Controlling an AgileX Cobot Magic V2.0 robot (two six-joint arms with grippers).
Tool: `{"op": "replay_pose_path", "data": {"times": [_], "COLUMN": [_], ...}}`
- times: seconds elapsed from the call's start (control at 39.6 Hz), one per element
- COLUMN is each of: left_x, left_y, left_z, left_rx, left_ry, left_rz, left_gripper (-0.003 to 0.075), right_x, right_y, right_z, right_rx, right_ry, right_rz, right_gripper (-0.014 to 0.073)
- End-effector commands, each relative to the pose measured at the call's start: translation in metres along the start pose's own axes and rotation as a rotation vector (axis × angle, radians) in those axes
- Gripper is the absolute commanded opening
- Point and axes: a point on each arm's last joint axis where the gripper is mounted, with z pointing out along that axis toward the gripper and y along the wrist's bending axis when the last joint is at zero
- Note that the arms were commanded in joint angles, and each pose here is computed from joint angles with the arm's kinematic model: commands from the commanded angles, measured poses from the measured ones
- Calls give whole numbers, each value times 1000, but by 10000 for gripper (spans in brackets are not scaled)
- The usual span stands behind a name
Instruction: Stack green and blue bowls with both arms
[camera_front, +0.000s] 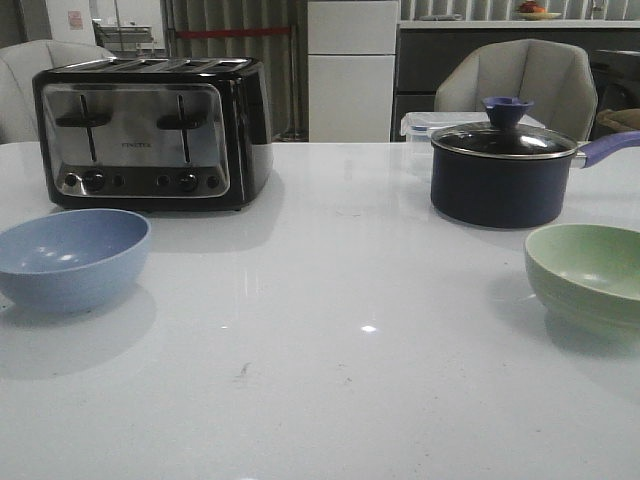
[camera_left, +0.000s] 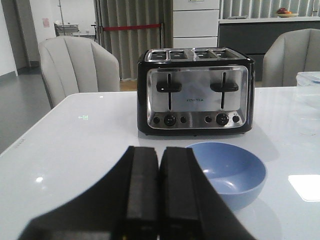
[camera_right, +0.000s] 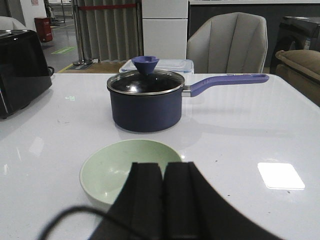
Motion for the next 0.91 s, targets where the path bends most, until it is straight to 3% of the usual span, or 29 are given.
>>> {"op": "replay_pose_path", "data": {"times": [0.0,0.76,0.88], "left_x": [-5,-5,-16], "left_y": [-1,-1,-3], "left_z": [-2,-2,-3], "left_rx": [14,14,33], "left_ry": [-91,-91,-204], "left_rz": [-7,-7,-18], "left_gripper": [99,99,99], "right_x": [-11,-12,-25], "right_y": [0,0,1], "right_z": [-2,-2,-4], "right_rx": [-1,-2,-7], "right_ry": [-107,-123,-208], "right_rz": [-3,-3,-4], "right_gripper": [18,18,18]}}
